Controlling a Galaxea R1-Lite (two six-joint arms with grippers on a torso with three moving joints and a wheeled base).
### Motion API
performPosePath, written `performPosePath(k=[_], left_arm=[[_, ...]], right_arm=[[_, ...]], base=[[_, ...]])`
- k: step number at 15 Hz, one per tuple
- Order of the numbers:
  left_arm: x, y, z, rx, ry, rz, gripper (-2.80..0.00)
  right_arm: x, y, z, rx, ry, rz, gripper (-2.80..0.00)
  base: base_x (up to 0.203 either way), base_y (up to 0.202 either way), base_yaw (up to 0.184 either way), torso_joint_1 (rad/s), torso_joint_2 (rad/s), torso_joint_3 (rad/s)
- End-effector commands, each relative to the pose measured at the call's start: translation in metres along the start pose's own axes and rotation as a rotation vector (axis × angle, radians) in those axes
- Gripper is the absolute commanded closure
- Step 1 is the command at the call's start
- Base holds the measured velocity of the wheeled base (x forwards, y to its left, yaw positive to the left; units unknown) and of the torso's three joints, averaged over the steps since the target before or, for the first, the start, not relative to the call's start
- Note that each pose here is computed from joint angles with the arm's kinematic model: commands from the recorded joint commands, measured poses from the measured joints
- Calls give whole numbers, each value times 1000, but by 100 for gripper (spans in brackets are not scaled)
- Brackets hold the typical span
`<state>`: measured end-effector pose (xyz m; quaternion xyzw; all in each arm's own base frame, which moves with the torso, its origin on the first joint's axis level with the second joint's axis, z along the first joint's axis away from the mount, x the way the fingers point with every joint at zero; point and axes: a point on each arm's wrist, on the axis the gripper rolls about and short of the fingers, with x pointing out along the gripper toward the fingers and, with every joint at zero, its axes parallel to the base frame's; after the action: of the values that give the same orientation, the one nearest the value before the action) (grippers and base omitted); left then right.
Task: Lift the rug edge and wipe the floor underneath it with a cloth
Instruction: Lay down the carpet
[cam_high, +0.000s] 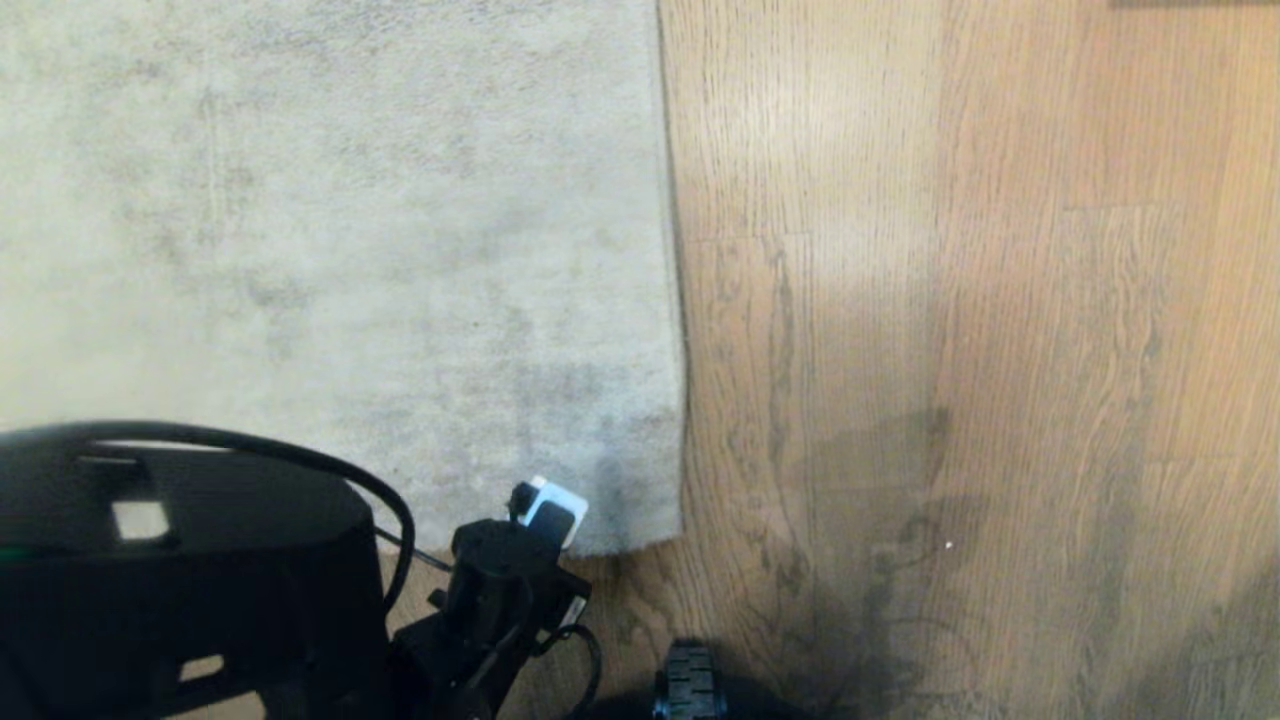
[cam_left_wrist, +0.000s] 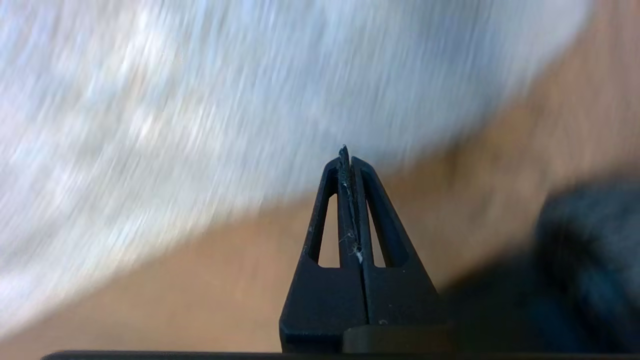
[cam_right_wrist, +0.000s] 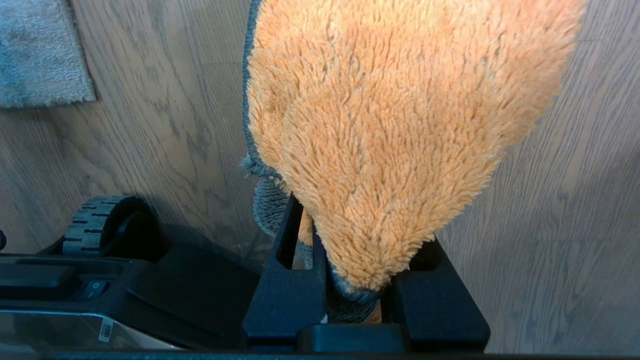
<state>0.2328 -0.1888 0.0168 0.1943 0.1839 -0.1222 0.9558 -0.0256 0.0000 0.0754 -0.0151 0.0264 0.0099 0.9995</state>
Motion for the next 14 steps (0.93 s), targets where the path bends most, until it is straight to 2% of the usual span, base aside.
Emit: performPosePath(k=[1,4,6,9,14], left_arm=[[30,-11,8,-29,-53,-30,0],[49,-19,10,-40,-84,-43,0],[58,-21,14,-59,-132,-32,0],[63,-18,13,-10,-163,-9,0],[64,-23,13,-9,-203,-26,0]], right_arm=[[0,0,0,0,2,1,0],[0,0,0,0,2,1,0],[0,0,0,0,2,1,0],[0,0,0,0,2,1,0],[0,0,0,0,2,1,0]], base=[[0,0,0,0,0,0],[0,0,0,0,0,0],[0,0,0,0,0,0],[0,0,0,0,0,0],[0,0,0,0,0,0]])
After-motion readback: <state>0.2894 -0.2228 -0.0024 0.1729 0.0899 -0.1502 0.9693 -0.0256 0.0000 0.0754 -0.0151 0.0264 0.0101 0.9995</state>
